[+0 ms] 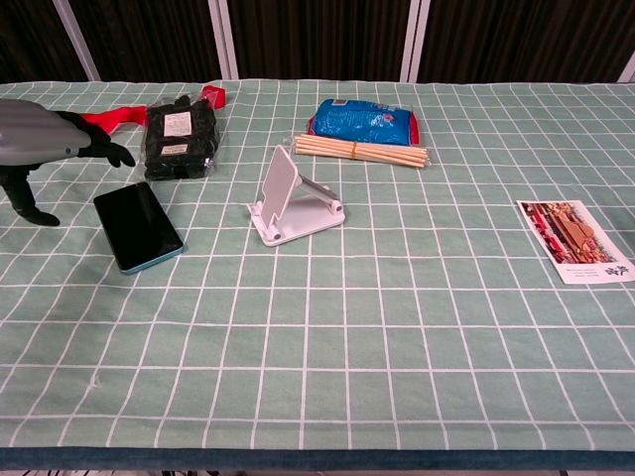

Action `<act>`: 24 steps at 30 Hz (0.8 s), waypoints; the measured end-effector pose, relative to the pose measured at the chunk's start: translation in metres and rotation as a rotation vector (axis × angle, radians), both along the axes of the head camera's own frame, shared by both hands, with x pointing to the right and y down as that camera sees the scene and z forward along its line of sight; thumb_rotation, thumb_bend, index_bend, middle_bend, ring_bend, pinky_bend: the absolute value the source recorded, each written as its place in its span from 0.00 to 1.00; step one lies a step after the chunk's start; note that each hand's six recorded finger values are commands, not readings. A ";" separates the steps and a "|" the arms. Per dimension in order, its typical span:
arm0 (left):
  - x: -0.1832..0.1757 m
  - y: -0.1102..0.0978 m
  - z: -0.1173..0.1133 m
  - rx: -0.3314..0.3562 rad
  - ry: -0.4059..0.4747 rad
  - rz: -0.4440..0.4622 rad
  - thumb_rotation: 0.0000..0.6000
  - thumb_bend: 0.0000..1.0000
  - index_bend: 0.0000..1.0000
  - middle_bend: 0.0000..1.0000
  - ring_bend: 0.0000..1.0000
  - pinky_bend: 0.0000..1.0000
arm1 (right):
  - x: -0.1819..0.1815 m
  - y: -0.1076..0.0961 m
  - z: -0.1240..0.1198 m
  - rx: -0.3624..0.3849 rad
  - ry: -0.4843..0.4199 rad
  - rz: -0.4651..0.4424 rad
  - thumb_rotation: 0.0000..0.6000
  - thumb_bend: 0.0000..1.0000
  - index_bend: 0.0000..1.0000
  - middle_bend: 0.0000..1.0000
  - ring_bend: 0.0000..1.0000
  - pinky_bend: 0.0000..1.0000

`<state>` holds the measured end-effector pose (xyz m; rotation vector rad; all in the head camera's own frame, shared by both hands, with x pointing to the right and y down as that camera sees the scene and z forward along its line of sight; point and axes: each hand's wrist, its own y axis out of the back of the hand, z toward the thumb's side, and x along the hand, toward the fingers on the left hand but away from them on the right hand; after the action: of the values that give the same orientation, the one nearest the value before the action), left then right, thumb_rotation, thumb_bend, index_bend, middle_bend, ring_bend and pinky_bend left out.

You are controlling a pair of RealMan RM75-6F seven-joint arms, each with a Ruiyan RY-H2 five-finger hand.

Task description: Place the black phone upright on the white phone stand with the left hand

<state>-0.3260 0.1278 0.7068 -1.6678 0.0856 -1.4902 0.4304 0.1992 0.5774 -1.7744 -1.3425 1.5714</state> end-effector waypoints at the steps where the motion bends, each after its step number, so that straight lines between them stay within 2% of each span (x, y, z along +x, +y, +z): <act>1: 0.004 0.002 0.003 -0.011 0.006 0.005 1.00 0.17 0.11 0.14 0.00 0.00 | 0.000 0.000 0.000 0.001 0.000 0.001 1.00 0.10 0.00 0.00 0.00 0.15; 5: 0.013 0.007 0.013 -0.032 0.015 0.021 1.00 0.13 0.12 0.15 0.00 0.00 | 0.001 0.000 0.000 0.001 0.000 0.002 1.00 0.10 0.00 0.00 0.00 0.15; 16: 0.032 0.008 0.020 -0.043 0.042 0.059 1.00 0.13 0.15 0.15 0.00 0.00 | 0.001 0.000 0.000 0.000 -0.002 0.004 1.00 0.11 0.00 0.00 0.00 0.15; 24: 0.037 0.009 0.024 -0.060 0.040 0.075 1.00 0.13 0.21 0.20 0.00 0.00 | 0.001 0.000 0.000 0.002 -0.004 0.007 1.00 0.12 0.00 0.00 0.00 0.15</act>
<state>-0.2892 0.1372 0.7312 -1.7303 0.0005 -1.4162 0.4311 0.1989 0.5769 -1.7746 -1.3528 1.5702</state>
